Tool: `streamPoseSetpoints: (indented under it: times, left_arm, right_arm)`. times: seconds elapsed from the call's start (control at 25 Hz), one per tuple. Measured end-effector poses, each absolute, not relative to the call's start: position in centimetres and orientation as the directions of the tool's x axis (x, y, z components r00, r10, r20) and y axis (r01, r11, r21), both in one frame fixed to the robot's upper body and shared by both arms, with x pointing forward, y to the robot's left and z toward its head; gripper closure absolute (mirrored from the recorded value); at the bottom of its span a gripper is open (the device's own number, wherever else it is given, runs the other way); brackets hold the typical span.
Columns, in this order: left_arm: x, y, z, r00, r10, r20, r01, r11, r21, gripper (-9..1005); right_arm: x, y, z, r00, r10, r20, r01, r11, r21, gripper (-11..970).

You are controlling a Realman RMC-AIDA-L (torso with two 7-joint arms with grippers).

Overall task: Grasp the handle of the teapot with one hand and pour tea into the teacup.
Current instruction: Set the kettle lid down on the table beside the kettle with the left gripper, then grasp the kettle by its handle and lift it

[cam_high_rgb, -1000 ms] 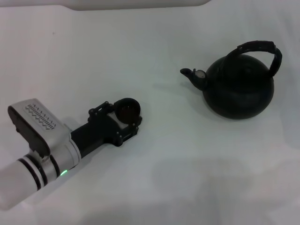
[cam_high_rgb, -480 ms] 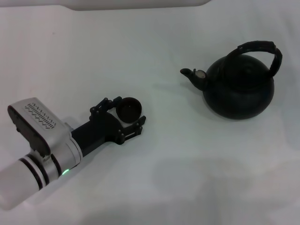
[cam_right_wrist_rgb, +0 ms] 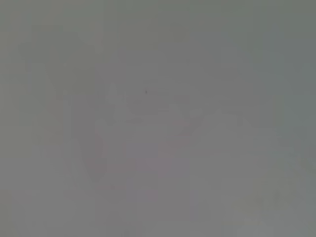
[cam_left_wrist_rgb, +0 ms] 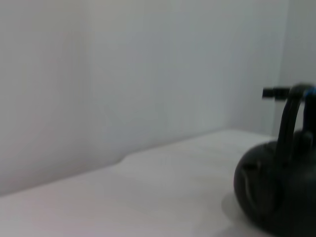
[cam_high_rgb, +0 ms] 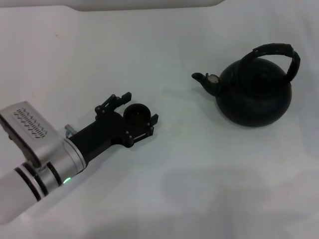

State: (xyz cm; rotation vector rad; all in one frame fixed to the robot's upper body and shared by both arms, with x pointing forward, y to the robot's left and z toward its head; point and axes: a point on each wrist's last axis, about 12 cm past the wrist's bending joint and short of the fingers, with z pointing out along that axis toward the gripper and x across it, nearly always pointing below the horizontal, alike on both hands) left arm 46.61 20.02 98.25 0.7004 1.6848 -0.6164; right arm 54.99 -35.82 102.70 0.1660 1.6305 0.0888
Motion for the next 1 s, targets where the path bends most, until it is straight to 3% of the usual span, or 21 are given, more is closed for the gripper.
streamPoseSetpoints:
  times: [0.36,0.76,1.0]
  left_arm:
    - [46.4,21.5,100.0,-0.061,-0.018,-0.998,0.688,0.724,-0.055,108]
    - [46.4,26.3,101.5,0.072,-0.161,-0.984,0.432,0.895,-0.115,109]
    - [46.8,28.8,101.7,0.113,-0.199,-0.973,0.266,0.95,-0.164,109]
  right_arm:
    - [55.2,-36.0,102.9,-0.06,0.194,-0.979,0.045,0.981,0.191,283]
    - [54.1,-39.3,104.2,-0.111,0.319,-0.941,-0.034,0.945,0.324,283]
    - [54.1,-41.4,107.2,-0.285,0.235,-0.929,-0.073,0.961,0.266,283]
